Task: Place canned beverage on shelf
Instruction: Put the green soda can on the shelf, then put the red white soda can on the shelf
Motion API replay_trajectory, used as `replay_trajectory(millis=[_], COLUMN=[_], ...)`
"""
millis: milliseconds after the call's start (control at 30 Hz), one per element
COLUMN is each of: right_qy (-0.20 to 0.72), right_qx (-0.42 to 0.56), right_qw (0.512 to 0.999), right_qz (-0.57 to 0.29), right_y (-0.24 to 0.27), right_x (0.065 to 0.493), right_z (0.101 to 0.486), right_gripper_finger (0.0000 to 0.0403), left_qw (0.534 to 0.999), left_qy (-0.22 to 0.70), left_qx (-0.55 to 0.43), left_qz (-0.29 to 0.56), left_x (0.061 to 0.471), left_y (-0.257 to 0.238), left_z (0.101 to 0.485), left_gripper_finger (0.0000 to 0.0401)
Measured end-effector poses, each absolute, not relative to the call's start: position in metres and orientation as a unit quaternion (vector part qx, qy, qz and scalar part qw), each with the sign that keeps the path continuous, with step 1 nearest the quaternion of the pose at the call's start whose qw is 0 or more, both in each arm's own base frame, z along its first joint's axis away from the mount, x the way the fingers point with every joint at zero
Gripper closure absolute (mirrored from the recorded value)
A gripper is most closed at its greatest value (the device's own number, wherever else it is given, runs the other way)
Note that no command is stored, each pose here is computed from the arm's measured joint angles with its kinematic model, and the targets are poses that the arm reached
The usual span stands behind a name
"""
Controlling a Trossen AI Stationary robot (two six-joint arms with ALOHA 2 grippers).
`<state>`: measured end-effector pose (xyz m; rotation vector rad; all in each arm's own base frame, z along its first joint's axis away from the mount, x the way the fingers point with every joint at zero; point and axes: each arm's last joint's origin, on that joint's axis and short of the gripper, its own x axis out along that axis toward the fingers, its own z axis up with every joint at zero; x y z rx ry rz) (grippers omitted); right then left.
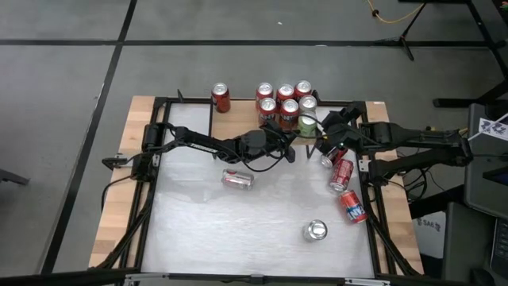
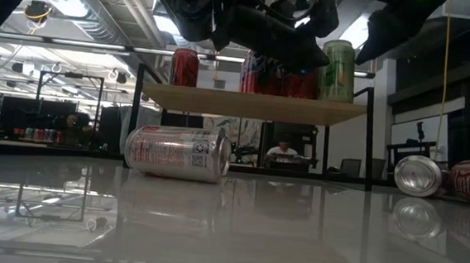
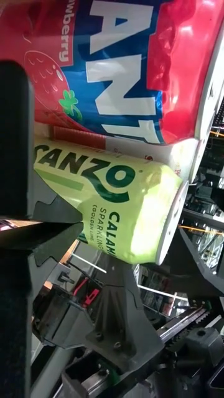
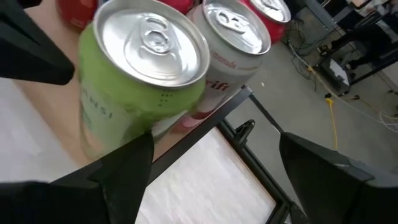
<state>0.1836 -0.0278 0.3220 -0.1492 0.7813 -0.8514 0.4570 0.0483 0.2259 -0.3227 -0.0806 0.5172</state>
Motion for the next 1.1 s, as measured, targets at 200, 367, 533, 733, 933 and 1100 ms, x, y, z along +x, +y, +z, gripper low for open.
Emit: replay_trajectory(millis=[200,367,533,733,933,1100], right_qy=[0.365,0.376,0.398,0.416,0.433,0.426], right_qx=[-0.079,-0.084,-0.054,0.002,0.048,0.054], right_qw=[0.829,0.825,0.823,0.836,0.849,0.867], right_qz=[-0.417,-0.414,-0.402,-0.357,-0.3,-0.251], right_y=[-0.029,-0.028,-0.027,-0.023,-0.019,-0.003], right_x=[0.183,0.181,0.174,0.167,0.169,0.174], right_z=[0.323,0.322,0.329,0.333,0.33,0.325], right_gripper_finger=[0.0065,0.0065,0.0065,0.0065,0.0065,0.0065], left_qw=[0.953,0.956,0.966,0.979,0.986,0.989], left_qy=[-0.036,-0.027,-0.013,0.003,0.001,-0.003], left_qx=[-0.158,-0.146,-0.11,-0.067,-0.057,-0.058], left_qz=[0.255,0.253,0.234,0.193,0.154,0.137], left_x=[0.457,0.457,0.459,0.459,0.455,0.452], left_y=[0.048,0.044,0.025,-0.013,-0.049,-0.064], left_z=[0.225,0.224,0.224,0.225,0.23,0.235], left_gripper_finger=[0.0401,0.0401,0.0401,0.0401,0.0401,0.0401])
